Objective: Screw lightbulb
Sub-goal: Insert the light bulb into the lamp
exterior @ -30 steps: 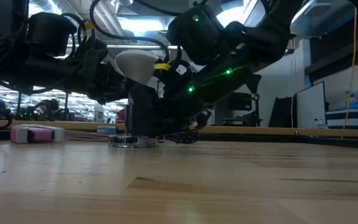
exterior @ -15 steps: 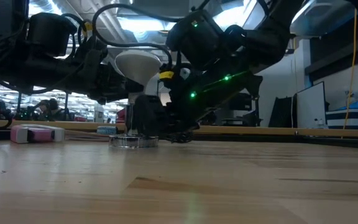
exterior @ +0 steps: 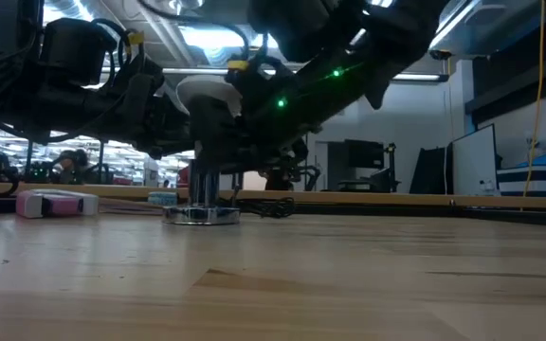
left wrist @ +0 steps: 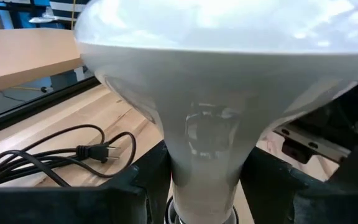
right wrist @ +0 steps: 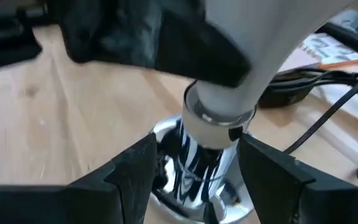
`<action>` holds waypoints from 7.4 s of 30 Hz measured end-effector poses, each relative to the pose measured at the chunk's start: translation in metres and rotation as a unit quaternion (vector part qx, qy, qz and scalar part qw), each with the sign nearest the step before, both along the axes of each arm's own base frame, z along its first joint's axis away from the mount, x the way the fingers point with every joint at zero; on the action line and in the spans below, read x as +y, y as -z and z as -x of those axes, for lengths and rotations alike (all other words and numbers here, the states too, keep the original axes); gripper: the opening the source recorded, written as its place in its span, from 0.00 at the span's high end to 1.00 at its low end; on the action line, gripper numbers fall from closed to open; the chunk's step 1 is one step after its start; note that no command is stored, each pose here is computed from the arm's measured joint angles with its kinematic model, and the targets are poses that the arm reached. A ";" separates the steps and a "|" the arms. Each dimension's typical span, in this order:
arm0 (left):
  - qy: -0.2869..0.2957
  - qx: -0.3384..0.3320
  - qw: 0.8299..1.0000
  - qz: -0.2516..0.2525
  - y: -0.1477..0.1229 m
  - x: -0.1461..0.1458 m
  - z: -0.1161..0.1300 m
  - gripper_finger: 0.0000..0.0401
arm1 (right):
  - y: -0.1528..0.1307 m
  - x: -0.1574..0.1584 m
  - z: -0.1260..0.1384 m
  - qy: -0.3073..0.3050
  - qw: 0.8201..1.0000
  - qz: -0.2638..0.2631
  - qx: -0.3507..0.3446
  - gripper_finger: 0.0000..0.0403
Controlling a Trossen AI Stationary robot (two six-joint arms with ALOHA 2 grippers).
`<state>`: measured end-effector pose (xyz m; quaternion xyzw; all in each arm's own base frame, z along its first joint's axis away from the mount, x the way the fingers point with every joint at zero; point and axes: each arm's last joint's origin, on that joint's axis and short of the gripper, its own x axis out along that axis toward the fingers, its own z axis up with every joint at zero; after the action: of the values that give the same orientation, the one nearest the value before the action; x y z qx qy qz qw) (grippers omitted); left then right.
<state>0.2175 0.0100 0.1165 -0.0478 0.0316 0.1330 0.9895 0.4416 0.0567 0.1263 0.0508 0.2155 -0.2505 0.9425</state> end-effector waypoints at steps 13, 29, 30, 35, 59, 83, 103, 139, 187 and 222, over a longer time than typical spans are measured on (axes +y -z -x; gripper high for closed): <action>-0.001 -0.001 1.000 0.000 0.000 0.000 0.000 0.61 | 0.024 0.000 0.001 0.004 0.998 -0.039 0.055 0.44; -0.009 -0.005 1.000 -0.003 -0.001 0.001 0.000 0.61 | 0.027 -0.014 0.005 0.057 0.994 -0.001 0.089 0.44; -0.008 -0.005 1.000 -0.004 -0.001 0.001 0.000 0.61 | 0.027 -0.014 0.005 0.057 0.994 -0.001 0.089 0.44; -0.006 -0.004 1.000 -0.007 -0.001 0.001 0.000 0.61 | 0.027 -0.013 0.004 0.046 0.995 -0.006 0.086 0.44; -0.001 0.034 0.999 -0.021 0.005 0.001 0.000 0.61 | 0.024 -0.010 -0.001 -0.007 0.997 -0.051 0.064 0.44; 0.004 0.040 0.999 0.004 0.008 0.000 0.001 0.61 | 0.001 -0.016 0.024 0.056 0.986 -0.013 0.159 0.44; 0.028 0.027 0.999 0.018 0.002 -0.013 -0.011 0.61 | -0.015 0.006 0.021 -0.029 0.991 -0.027 0.131 0.44; 0.040 0.058 0.998 0.001 0.003 -0.017 -0.023 0.61 | 0.015 0.027 0.022 0.038 0.990 -0.079 0.107 0.44; 0.051 0.054 0.997 0.001 0.001 -0.018 -0.026 0.61 | -0.023 0.025 0.030 0.056 0.995 -0.015 0.084 0.44; 0.049 0.069 0.996 -0.027 0.002 -0.018 -0.038 0.61 | 0.013 0.034 0.024 -0.023 0.989 -0.048 0.139 0.44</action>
<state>0.2554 -0.0080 0.1146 -0.0100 0.0988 0.0877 0.9912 0.4179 0.0906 0.1136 0.0559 0.3575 -0.2226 0.9053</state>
